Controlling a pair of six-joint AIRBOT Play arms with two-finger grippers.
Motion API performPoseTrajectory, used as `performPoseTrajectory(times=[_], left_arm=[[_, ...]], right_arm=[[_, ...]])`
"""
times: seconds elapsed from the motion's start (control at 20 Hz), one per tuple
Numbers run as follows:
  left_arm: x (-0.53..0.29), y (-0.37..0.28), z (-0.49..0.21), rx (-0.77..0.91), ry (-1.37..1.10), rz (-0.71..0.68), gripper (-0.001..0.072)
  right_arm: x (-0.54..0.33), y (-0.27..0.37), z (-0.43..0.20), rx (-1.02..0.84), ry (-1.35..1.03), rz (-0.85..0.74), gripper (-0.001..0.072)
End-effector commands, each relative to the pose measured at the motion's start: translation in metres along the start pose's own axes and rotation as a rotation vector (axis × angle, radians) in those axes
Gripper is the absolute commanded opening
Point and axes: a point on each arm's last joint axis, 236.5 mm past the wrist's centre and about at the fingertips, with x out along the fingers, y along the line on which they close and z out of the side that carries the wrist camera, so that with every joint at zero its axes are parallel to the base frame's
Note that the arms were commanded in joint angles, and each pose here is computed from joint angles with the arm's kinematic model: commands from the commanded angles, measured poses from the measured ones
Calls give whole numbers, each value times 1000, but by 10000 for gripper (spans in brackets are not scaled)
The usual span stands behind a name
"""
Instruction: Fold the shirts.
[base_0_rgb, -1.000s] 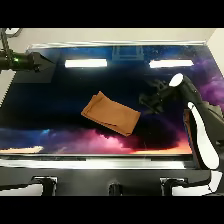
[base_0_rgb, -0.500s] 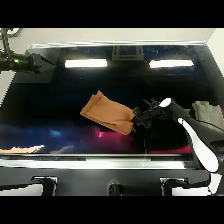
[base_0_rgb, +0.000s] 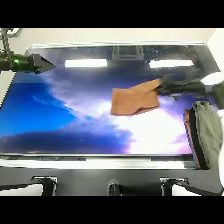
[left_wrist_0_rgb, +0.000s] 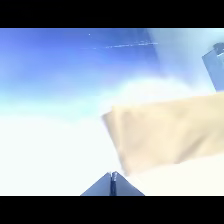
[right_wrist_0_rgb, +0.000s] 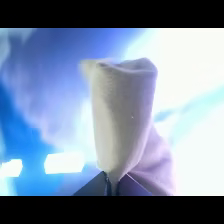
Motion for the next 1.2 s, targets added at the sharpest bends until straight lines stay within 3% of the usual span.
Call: performPoseTrajectory(times=[0.0,0.3,0.5,0.8,1.15], left_arm=[[0,1,0,6,0,1,28],[0,1,0,8,0,1,28],[0,1,0,29,0,1,28],[0,1,0,47,1,0,28],[2,2,0,45,3,0,28]], right_arm=[[-122,-40,34,54,-143,-171,44],[-266,-111,55,270,-396,-298,44],[-321,-125,45,380,-487,-307,44],[-353,-156,-4,530,-438,-412,45],[-315,-243,-100,682,-131,-759,45]])
